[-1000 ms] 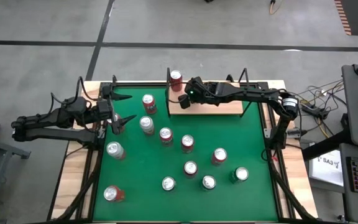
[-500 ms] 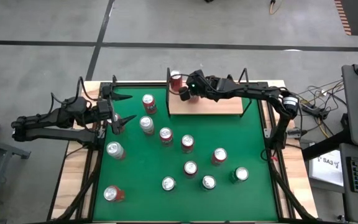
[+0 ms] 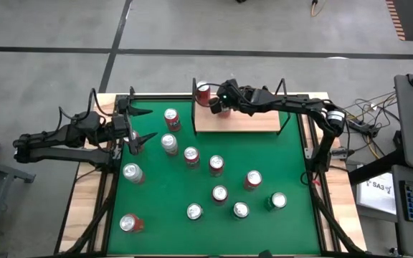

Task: Place canned beverage on shelf
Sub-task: Put the red soda can on the shelf

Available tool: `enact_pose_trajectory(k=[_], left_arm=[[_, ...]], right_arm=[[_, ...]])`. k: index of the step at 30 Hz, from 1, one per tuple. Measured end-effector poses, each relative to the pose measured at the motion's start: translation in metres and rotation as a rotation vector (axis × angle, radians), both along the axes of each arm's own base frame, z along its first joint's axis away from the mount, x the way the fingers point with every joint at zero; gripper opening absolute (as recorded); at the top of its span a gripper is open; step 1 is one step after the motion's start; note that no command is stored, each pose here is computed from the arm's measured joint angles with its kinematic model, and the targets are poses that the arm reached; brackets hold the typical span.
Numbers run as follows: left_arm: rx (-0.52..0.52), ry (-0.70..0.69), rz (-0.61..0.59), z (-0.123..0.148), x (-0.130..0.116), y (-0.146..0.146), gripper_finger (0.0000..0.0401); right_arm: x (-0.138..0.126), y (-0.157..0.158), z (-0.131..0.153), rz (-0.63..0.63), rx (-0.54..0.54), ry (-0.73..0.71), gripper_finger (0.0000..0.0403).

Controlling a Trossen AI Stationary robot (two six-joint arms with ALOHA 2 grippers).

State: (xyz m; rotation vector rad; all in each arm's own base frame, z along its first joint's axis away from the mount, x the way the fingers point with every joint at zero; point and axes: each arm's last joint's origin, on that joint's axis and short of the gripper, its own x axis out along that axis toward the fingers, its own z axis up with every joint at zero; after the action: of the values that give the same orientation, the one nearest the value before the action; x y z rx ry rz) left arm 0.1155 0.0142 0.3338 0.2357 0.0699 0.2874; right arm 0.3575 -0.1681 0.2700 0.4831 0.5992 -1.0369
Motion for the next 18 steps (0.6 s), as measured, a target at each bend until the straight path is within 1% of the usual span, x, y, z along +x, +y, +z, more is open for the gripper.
enact_pose_trajectory(k=[7,11,15,18], left_arm=[[0.000,0.000,0.000,0.000,0.000,0.000,0.0354],[0.000,0.000,0.000,0.000,0.000,0.000,0.0354],[0.000,0.000,0.000,0.000,0.000,0.000,0.0354],[0.000,0.002,0.000,0.000,0.000,0.000,0.0354]], right_arm=[[-0.002,-0.003,0.000,0.001,-0.024,0.028,0.0012],[-0.001,-0.004,0.000,0.028,-0.044,0.046,0.0012],[0.000,-0.004,0.006,0.053,-0.055,0.050,0.0012],[0.000,-0.002,0.016,0.063,-0.062,0.026,0.0012]])
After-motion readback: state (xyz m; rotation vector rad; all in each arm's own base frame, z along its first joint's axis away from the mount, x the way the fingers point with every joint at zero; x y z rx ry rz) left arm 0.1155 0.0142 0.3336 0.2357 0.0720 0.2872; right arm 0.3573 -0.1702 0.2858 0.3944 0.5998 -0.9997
